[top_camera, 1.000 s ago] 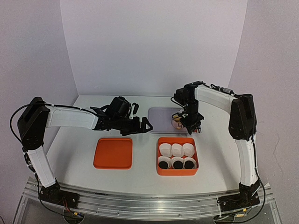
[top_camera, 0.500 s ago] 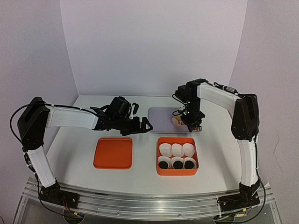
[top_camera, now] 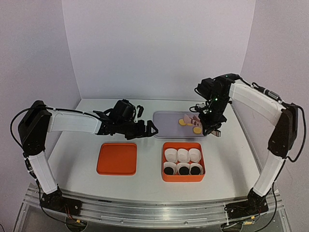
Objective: Pack the cookies
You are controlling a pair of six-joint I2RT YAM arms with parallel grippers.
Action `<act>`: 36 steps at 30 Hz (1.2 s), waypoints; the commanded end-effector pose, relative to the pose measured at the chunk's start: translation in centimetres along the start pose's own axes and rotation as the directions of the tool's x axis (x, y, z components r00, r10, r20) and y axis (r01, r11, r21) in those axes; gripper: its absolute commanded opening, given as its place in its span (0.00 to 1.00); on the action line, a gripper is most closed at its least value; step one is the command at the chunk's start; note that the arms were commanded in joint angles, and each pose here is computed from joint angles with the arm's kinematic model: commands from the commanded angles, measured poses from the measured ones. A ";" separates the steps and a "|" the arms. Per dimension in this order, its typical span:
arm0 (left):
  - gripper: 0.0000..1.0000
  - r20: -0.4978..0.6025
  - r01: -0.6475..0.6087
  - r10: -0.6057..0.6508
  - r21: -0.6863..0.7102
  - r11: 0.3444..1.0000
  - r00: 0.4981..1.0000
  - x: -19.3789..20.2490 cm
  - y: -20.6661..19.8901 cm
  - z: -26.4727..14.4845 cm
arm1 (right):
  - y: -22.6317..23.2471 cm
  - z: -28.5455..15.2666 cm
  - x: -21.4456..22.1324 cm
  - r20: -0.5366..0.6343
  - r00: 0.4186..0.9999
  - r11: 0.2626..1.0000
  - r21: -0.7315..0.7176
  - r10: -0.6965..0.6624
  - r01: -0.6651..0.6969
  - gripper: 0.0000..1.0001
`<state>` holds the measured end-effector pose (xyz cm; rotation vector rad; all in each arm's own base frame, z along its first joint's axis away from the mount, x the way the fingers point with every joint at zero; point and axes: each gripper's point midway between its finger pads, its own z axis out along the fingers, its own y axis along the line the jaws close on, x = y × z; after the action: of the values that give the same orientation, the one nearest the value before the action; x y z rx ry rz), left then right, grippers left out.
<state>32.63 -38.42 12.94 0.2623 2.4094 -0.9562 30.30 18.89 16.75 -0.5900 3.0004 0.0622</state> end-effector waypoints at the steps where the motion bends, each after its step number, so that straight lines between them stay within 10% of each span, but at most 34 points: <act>1: 1.00 0.078 -0.046 0.043 0.040 0.998 0.996 -2.5 -1.8 -0.8 | 2.5 -3.3 5.6 -0.050 0.998 0.989 -0.137 0.047 -0.054 0.00; 16: 1.00 0.062 -0.056 0.053 0.055 0.997 0.997 -2.1 -1.9 -0.5 | 4.0 -1.5 16.0 -0.358 0.928 0.989 -0.059 0.105 -0.135 0.00; 36: 1.00 0.043 -0.051 0.048 0.080 0.995 0.998 -1.1 -1.8 -0.3 | 3.7 2.1 15.5 -0.407 0.896 0.984 0.053 0.177 -0.170 0.00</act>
<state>32.45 -38.86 13.30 0.3076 2.3871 -0.9828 17.55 19.17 12.79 -0.4191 3.3043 0.1163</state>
